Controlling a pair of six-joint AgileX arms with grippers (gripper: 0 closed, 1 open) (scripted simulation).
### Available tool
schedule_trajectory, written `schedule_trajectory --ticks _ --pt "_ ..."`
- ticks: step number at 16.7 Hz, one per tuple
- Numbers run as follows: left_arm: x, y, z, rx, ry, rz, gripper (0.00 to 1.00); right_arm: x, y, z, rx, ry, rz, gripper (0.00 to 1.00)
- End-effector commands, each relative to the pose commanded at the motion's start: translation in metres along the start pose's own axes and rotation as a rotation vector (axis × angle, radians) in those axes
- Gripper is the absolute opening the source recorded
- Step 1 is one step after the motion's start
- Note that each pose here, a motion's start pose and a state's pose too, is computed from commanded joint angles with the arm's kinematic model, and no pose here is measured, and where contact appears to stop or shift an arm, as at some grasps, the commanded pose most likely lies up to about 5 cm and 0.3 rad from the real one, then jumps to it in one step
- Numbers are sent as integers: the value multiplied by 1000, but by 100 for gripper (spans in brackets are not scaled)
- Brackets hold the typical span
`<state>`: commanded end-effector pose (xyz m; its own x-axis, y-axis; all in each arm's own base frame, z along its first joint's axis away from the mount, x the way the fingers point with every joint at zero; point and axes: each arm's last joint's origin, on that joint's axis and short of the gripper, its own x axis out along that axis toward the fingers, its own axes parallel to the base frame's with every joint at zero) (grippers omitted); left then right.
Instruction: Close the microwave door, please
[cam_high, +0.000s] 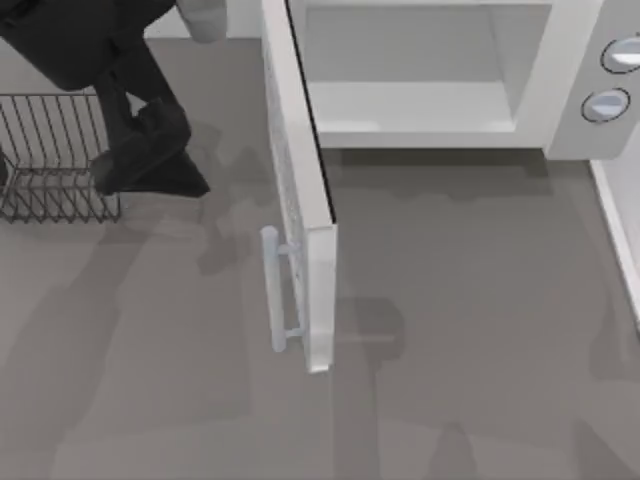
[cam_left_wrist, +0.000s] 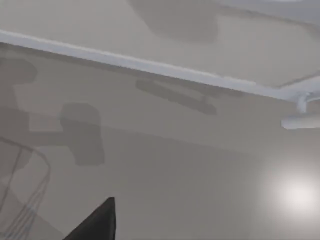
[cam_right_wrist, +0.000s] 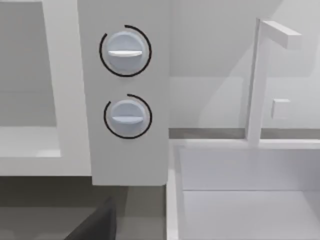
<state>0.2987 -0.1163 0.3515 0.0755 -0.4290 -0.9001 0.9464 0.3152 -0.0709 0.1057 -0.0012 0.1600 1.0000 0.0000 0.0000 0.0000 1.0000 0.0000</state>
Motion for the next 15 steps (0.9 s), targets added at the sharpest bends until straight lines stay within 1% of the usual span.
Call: schedule_trajectory --ticks 3,5,12,15 --pt "-8 6 24 115 -49 -13 100 0 0 0 0 0 0 100" --pt "-11 7 33 162 -73 -14 100 0 0 0 0 0 0 100" --pt "-12 8 34 171 -81 -8 100 0 0 0 0 0 0 100" --pt "6 8 37 175 -79 -15 100 0 0 0 0 0 0 100"
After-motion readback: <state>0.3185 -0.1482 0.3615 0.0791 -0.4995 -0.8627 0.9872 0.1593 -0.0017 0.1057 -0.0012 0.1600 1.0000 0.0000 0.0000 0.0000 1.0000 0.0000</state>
